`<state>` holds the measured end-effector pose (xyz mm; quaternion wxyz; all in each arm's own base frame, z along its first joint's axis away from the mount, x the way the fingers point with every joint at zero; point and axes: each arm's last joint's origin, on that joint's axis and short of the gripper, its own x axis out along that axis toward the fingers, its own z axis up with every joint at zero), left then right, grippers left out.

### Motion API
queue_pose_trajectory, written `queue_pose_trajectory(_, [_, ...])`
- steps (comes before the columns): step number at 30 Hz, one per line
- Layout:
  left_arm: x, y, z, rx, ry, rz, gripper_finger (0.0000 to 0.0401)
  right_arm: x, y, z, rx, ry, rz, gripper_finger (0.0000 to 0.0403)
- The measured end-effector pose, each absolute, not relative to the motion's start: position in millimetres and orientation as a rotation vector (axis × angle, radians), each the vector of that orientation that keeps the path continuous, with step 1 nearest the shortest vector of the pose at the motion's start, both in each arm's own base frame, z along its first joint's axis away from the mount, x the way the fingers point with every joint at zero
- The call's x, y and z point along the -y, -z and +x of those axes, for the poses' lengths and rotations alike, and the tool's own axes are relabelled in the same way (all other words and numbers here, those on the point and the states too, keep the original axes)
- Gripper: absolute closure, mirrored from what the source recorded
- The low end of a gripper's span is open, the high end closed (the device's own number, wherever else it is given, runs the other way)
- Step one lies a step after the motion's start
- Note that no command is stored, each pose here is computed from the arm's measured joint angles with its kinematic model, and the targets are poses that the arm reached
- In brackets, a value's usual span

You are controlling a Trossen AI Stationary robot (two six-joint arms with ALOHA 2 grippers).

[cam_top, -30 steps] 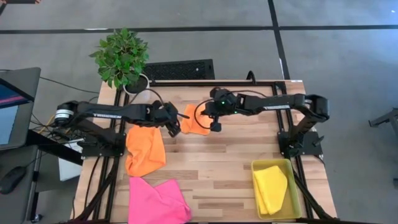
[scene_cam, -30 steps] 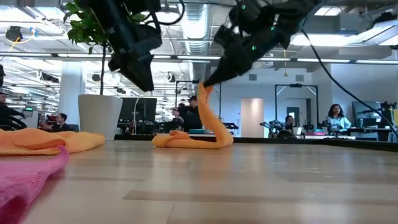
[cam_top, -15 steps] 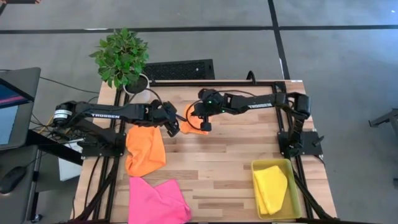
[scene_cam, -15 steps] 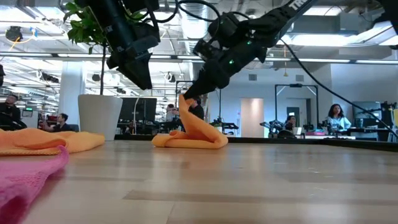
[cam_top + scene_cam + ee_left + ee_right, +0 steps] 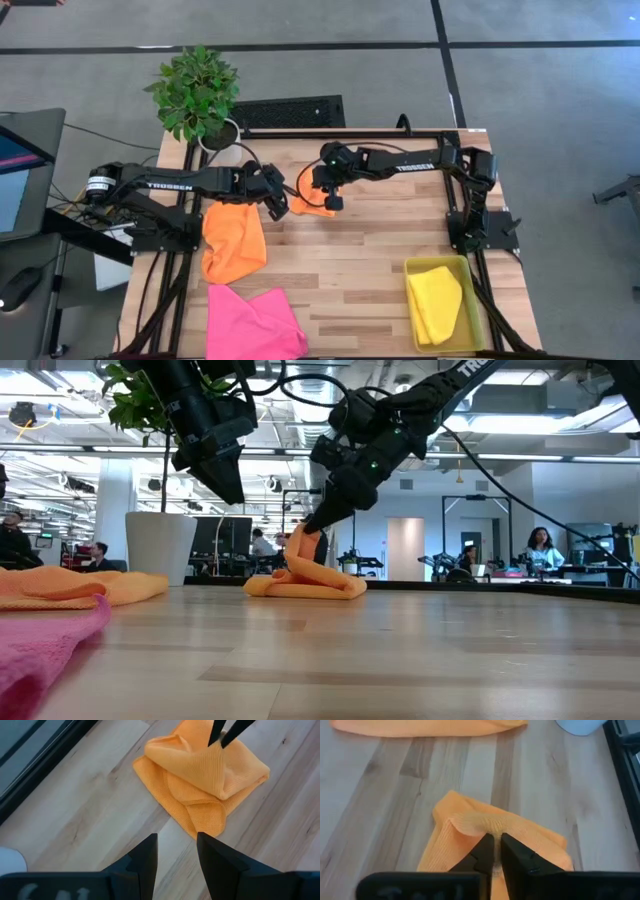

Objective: Fold microfiber towels
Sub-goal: Fold the top right orange cloth, then stack the top folded orange cloth on top of the folded yellow cloth in the yellow bin

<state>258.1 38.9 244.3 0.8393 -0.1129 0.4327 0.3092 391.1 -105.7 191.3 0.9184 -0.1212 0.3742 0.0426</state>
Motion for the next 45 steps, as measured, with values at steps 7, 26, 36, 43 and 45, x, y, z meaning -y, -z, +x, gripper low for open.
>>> queue_pose_trajectory(7, [-38.9, -244.3, 258.1, -0.922, -0.644, -0.219, 0.027, 102.8, -192.6, 393.1, -0.754, -0.087, -0.259, 0.0276])
queue_pose_trajectory(26, [-38.9, -243.4, 256.5, -0.942, -0.646, -0.215, 0.027, 90.3, -213.4, 363.4, -1.063, -0.339, -0.416, 0.0184])
queue_pose_trajectory(36, [-38.9, -243.5, 256.6, -0.941, -0.646, -0.216, 0.027, 73.1, -174.4, 378.5, -1.141, -0.478, -0.611, 0.0202])
queue_pose_trajectory(43, [-38.9, -243.5, 256.7, -0.94, -0.646, -0.216, 0.027, 75.2, -171.1, 382.8, -1.139, -0.44, -0.662, 0.0217])
queue_pose_trajectory(45, [-38.9, -243.6, 256.8, -0.938, -0.646, -0.217, 0.027, 74.8, -170.6, 380.9, -1.155, -0.462, -0.675, 0.022])
